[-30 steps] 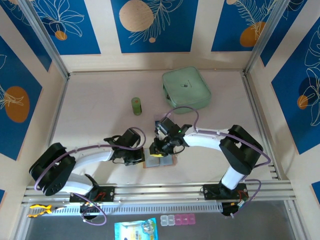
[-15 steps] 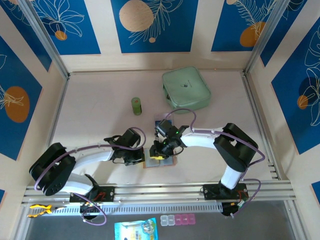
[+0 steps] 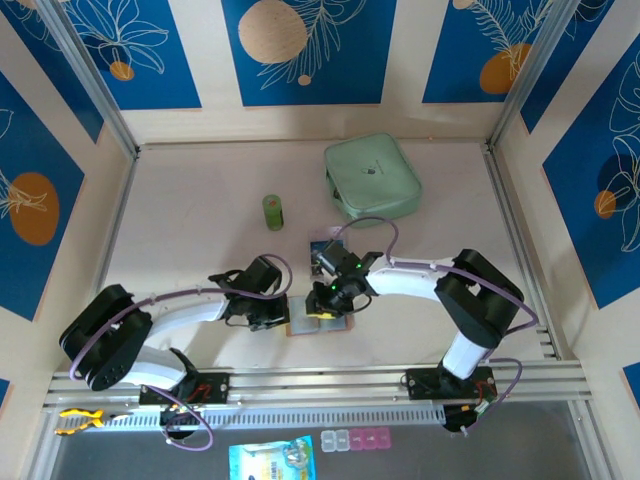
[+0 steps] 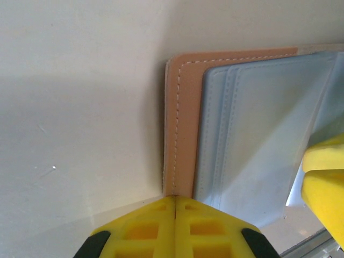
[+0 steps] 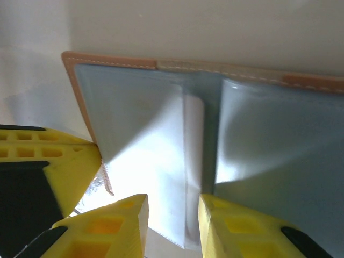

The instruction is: Take the credit cards out of the card holder

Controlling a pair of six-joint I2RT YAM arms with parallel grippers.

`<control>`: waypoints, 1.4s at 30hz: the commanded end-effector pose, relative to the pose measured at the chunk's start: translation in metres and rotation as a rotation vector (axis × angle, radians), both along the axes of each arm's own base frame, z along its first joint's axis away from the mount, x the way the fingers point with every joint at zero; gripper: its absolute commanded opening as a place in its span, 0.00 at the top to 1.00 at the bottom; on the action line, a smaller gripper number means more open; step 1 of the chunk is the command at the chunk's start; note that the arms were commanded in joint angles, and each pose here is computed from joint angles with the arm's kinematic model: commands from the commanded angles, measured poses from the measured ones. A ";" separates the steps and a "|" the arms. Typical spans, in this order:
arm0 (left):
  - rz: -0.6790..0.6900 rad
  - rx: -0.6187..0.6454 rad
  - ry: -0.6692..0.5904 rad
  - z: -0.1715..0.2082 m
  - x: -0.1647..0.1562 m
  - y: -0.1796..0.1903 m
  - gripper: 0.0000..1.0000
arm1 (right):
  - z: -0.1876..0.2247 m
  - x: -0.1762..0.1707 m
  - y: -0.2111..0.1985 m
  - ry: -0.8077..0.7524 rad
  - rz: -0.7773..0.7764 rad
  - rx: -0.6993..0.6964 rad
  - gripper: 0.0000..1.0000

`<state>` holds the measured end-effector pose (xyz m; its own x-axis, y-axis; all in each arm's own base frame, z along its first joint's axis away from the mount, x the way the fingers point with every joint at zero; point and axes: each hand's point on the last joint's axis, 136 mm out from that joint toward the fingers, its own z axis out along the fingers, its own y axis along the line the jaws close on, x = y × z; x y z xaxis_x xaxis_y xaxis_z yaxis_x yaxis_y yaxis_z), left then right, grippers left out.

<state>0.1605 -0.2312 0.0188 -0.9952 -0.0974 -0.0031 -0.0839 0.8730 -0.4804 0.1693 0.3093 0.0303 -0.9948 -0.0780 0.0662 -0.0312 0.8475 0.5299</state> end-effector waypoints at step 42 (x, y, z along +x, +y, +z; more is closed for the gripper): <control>-0.016 0.077 -0.025 0.015 0.009 0.009 0.98 | -0.011 0.003 -0.006 0.055 0.000 0.053 0.72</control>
